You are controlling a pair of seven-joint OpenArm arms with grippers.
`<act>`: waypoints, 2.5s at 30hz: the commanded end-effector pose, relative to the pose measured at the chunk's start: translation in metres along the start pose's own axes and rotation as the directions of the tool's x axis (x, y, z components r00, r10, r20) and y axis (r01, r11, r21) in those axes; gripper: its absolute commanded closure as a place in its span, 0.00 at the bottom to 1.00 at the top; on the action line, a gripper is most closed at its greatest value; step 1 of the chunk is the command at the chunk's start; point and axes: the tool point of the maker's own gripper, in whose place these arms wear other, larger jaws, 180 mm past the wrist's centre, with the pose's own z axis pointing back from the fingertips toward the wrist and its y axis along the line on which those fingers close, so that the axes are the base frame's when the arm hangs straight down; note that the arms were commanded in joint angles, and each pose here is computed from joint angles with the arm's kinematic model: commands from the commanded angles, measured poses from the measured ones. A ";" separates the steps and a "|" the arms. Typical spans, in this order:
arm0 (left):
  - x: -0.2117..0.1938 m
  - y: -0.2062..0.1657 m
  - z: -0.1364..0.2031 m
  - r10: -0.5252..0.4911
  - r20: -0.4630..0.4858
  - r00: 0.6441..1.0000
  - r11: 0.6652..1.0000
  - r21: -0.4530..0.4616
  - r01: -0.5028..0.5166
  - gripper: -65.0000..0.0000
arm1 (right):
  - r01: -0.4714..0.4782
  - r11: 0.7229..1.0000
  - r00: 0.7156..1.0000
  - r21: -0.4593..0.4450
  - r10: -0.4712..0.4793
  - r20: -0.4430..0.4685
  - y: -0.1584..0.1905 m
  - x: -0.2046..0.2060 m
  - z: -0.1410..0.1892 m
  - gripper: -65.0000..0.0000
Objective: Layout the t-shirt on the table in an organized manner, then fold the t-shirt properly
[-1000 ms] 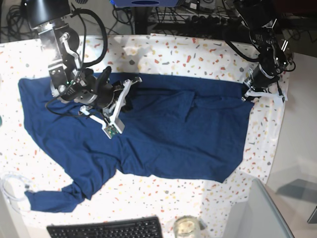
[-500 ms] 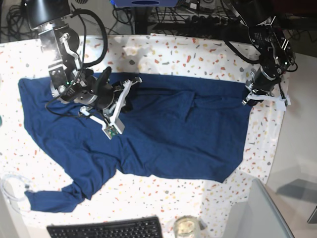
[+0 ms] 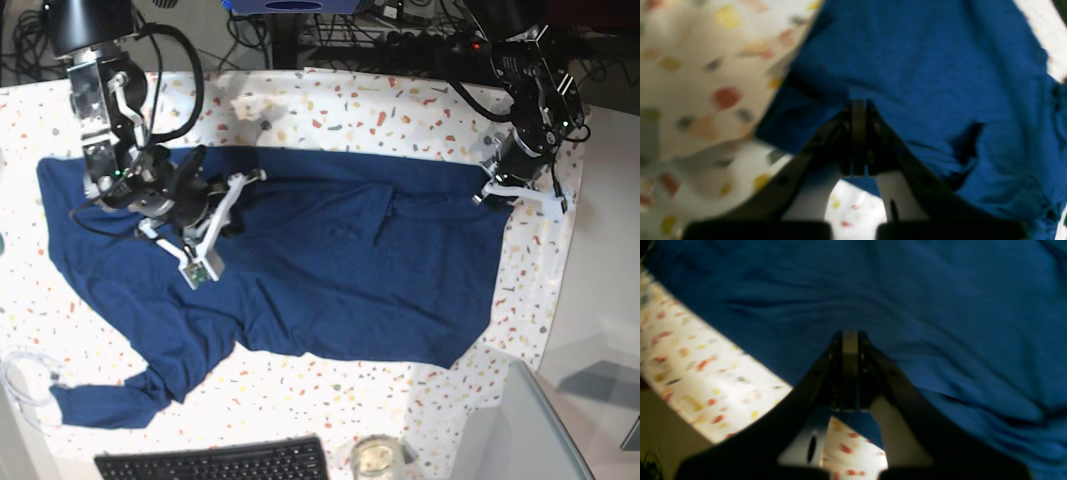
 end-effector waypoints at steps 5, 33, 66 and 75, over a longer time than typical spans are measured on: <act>0.007 -0.003 -0.005 0.013 0.020 1.000 1.000 -0.020 -0.013 1.00 | -0.007 1.000 0.998 0.016 0.006 0.056 0.004 0.018 0.002 1.00; 0.037 -0.060 -0.059 0.106 -0.005 0.994 0.985 -0.138 -0.105 1.00 | -0.007 1.000 0.999 0.015 0.007 0.054 0.004 0.017 0.002 1.00; 0.019 -0.001 -0.015 0.105 0.023 0.994 0.994 -0.020 -0.105 1.00 | -0.006 1.000 0.998 0.015 0.005 0.055 0.004 0.018 0.002 1.00; 0.019 -0.022 -0.035 0.124 -0.011 0.992 0.990 -0.064 -0.125 1.00 | -0.008 1.000 0.998 0.013 0.008 0.058 0.003 0.020 0.002 1.00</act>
